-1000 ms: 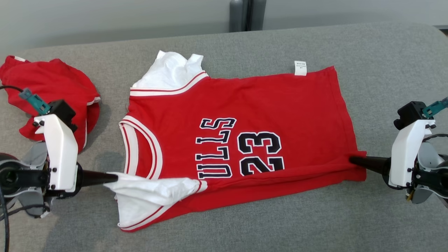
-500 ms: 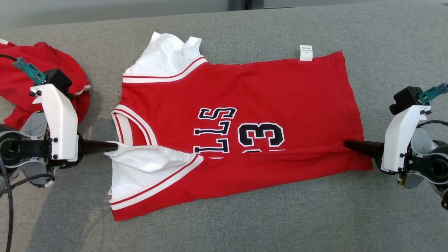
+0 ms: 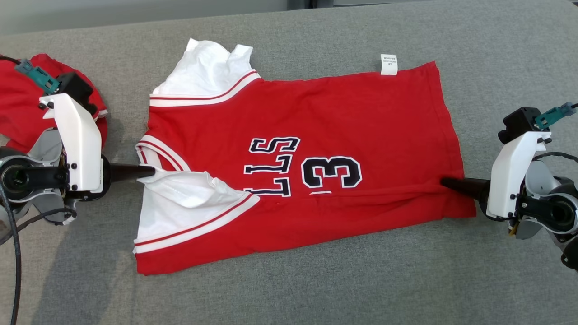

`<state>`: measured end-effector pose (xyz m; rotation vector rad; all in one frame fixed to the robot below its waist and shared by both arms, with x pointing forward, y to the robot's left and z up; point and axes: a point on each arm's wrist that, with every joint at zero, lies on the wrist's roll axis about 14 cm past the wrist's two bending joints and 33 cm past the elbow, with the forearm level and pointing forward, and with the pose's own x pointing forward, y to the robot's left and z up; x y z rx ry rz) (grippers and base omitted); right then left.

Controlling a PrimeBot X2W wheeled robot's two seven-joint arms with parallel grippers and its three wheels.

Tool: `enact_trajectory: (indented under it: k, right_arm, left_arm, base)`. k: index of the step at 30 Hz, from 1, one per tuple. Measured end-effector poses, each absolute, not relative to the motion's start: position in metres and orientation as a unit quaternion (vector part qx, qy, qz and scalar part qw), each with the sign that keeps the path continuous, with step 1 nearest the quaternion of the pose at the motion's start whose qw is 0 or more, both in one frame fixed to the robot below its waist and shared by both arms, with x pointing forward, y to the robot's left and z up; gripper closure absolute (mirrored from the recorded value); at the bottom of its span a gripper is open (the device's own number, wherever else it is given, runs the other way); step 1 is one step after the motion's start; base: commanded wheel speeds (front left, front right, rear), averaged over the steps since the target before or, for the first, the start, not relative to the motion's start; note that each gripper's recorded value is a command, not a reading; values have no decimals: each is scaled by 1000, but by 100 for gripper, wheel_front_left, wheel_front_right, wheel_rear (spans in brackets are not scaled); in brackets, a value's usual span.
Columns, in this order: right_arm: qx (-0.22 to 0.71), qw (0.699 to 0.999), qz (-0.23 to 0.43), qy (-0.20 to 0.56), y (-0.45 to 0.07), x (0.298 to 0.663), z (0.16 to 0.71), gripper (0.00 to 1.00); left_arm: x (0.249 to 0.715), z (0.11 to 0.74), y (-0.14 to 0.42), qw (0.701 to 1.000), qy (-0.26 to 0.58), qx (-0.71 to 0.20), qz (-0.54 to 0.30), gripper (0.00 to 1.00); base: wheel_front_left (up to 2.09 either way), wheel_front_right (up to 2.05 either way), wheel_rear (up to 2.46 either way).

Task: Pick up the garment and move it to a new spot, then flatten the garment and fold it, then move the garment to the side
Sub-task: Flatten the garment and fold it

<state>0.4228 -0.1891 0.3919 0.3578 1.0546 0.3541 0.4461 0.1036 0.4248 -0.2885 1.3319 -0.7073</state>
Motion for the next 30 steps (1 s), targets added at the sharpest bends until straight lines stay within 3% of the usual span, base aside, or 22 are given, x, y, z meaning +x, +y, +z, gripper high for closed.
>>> enact_trajectory:
  k: [14, 15, 16, 17, 18, 19, 20, 30]
  right_arm:
    - [178, 839, 159, 489, -192, 416, 398, 100]
    - [178, 839, 158, 489, -192, 415, 398, 100]
    - [177, 840, 157, 488, -192, 415, 399, 92]
    - [178, 841, 157, 487, -192, 414, 399, 71]
    - [178, 842, 156, 484, -191, 414, 400, 61]
    - [177, 845, 156, 480, -191, 416, 402, 24]
    - [176, 847, 155, 477, -191, 417, 404, 0]
    - [175, 877, 153, 421, -189, 429, 428, 0]
  left_arm:
    - [454, 428, 105, 732, 592, -124, -314, 100]
    - [454, 428, 105, 733, 591, -122, -314, 64]
    - [454, 428, 104, 734, 590, -120, -314, 7]
    - [454, 429, 104, 735, 588, -120, -314, 0]
    - [453, 429, 104, 735, 589, -120, -315, 0]
    - [452, 428, 103, 734, 589, -120, -315, 0]
    - [451, 427, 103, 734, 591, -120, -314, 0]
    - [449, 439, 108, 750, 574, -112, -310, 0]
  base:
    - [0, 0, 0]
    - [0, 0, 0]
    - [0, 0, 0]
    - [0, 0, 0]
    - [0, 0, 0]
    - [0, 0, 0]
    - [0, 0, 0]
    - [0, 0, 0]
